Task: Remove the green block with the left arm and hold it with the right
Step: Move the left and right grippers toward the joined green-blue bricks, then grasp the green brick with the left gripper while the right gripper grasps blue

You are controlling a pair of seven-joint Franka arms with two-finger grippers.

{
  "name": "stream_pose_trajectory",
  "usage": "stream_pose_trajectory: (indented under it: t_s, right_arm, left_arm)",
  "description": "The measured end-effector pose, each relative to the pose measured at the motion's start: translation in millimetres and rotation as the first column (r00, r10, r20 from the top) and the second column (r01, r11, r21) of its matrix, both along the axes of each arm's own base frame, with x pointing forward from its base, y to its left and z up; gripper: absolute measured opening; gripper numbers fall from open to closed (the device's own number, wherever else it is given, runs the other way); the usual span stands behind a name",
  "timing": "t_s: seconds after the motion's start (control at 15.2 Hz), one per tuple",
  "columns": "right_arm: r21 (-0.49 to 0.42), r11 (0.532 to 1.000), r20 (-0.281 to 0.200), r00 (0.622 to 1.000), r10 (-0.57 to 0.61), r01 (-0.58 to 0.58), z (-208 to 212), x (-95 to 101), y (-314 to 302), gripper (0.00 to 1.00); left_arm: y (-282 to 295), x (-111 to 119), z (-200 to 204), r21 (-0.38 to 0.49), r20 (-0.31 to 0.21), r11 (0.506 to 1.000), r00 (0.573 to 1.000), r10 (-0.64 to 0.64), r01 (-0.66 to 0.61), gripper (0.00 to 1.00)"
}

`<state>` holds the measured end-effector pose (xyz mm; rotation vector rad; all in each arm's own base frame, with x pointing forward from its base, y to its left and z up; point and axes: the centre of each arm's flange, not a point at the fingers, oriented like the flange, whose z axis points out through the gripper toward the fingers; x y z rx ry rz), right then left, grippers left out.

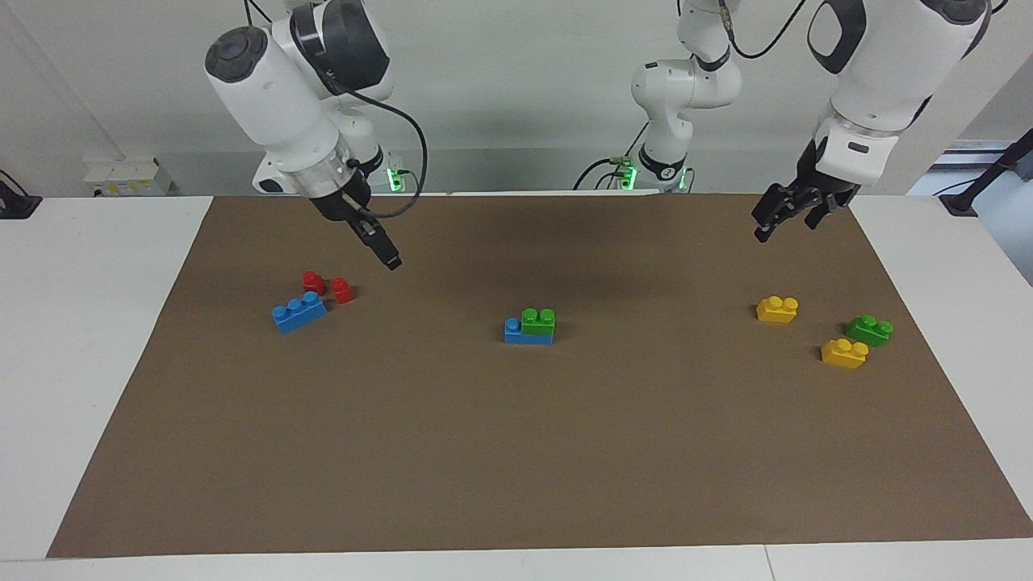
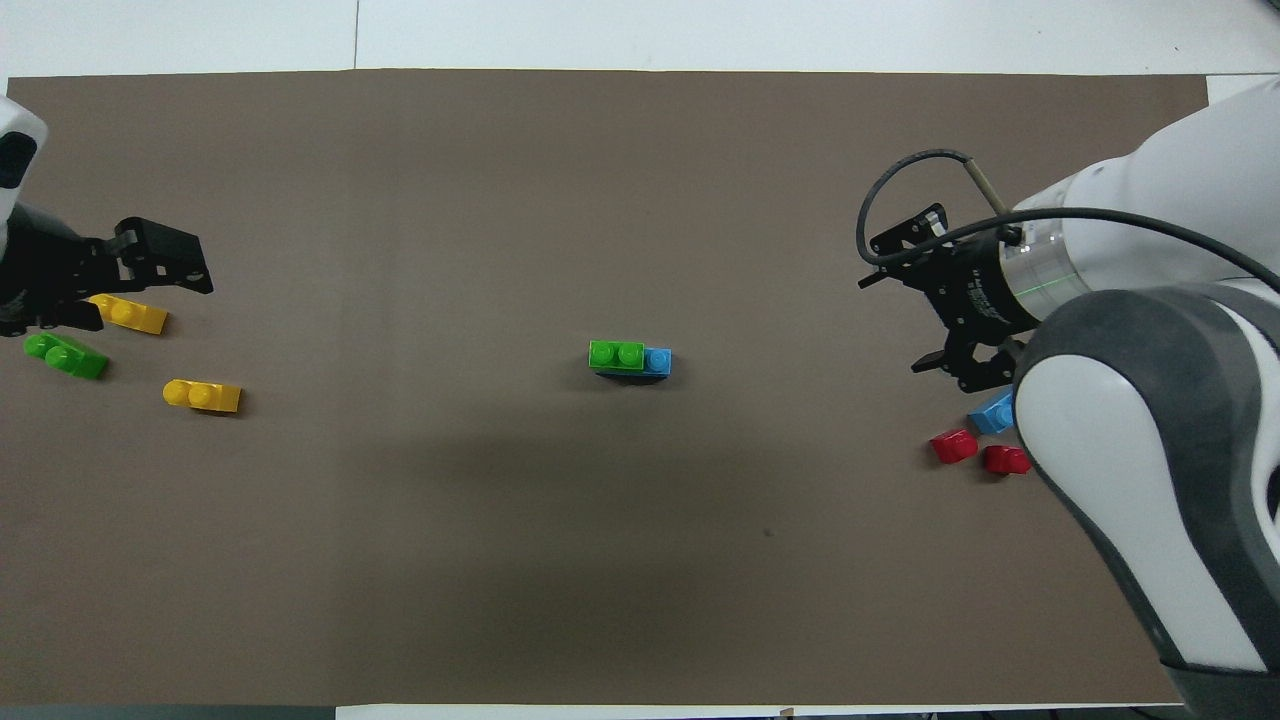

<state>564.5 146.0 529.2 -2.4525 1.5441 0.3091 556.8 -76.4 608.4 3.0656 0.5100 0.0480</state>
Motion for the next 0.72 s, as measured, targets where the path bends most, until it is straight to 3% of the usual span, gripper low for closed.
stream_pose_trajectory:
  t_s: [0.13,0.4,0.72]
  right_arm:
    - [0.051,0.993,-0.055,0.993,-0.1,0.103,-35,7.5,7,0.91]
    - [0.122,0.975,-0.126,0.977,-0.171,0.187,-92,14.5,31,0.9]
    - [0.179,0.941,-0.176,0.95,-0.258,0.289,-140,22.7,62,0.9]
  left_arm:
    - [-34,-1,-12,-0.018,0.02,0.988,0.988,0.154,-0.153,1.0]
    - [-99,-12,-42,-0.047,0.014,0.921,0.922,0.387,-0.386,1.0]
    - [-189,-25,-98,-0.073,-0.023,0.746,0.749,0.662,-0.662,1.0]
